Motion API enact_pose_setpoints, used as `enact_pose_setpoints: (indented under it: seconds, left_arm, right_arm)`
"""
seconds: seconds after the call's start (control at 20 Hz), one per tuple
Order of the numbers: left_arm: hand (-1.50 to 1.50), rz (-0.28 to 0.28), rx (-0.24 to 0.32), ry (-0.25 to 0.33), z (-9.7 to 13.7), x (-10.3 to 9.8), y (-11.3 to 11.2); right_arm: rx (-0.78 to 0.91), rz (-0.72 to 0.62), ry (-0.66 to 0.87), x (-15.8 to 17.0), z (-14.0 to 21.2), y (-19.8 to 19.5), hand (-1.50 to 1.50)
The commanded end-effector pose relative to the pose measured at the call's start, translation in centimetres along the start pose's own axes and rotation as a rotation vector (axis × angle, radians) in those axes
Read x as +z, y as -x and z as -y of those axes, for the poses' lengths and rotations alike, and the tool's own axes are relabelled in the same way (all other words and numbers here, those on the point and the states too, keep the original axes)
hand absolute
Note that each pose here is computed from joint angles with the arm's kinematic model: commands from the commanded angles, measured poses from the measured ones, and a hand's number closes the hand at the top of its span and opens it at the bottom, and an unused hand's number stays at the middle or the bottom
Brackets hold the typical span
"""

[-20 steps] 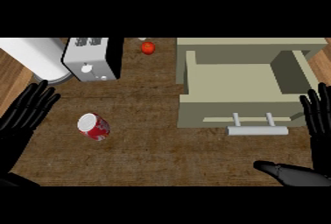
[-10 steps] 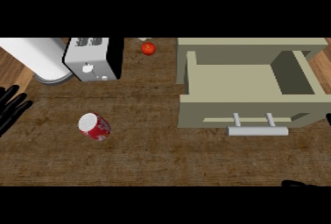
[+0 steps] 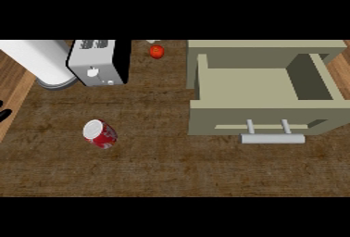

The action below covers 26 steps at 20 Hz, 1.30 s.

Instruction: Pick up the can, place it into the drawer and close the drawer

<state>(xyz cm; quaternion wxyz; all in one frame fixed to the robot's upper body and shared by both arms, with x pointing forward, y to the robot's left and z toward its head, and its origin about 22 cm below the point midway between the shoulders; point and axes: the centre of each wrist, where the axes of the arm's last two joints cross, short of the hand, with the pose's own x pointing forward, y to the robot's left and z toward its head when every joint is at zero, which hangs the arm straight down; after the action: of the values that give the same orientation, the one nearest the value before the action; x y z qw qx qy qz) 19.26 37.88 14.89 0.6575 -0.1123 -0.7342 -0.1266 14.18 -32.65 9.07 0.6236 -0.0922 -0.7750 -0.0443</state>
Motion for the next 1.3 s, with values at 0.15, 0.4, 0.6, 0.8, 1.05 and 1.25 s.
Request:
enact_pose_setpoints:
  seconds: [0.15, 0.4, 0.6, 0.8, 1.05, 1.25]
  left_arm:
    - [-1.50, -0.073, 0.165, -0.018, -0.4, -1.6, 0.8]
    - [-1.50, -0.087, 0.217, -0.020, -1.2, -3.5, 3.7]
    - [-1.50, -0.125, 0.225, 0.006, 1.5, -2.8, 2.0]
    - [-1.50, -0.123, 0.234, -0.016, 2.3, -4.9, 3.3]
    - [-1.50, -0.143, 0.217, -0.020, 3.0, -6.7, 6.8]
    - [-1.50, -0.142, 0.198, -0.033, 3.5, -7.0, 9.1]
  right_arm:
    - [-0.004, -0.007, -0.008, 0.8, 3.3, -0.5, -1.50]
    - [-0.001, -0.002, -0.022, 2.2, 2.8, -1.0, -1.50]
    - [-0.011, -0.013, -0.013, 1.7, 3.9, -1.0, -1.50]
    - [-0.028, -0.003, -0.002, 2.7, 4.8, -0.5, -1.50]
    - [-0.010, 0.008, -0.004, 2.2, 5.3, -2.3, -1.50]
    - [-0.006, 0.016, -0.006, 2.4, 6.0, -1.6, -1.50]
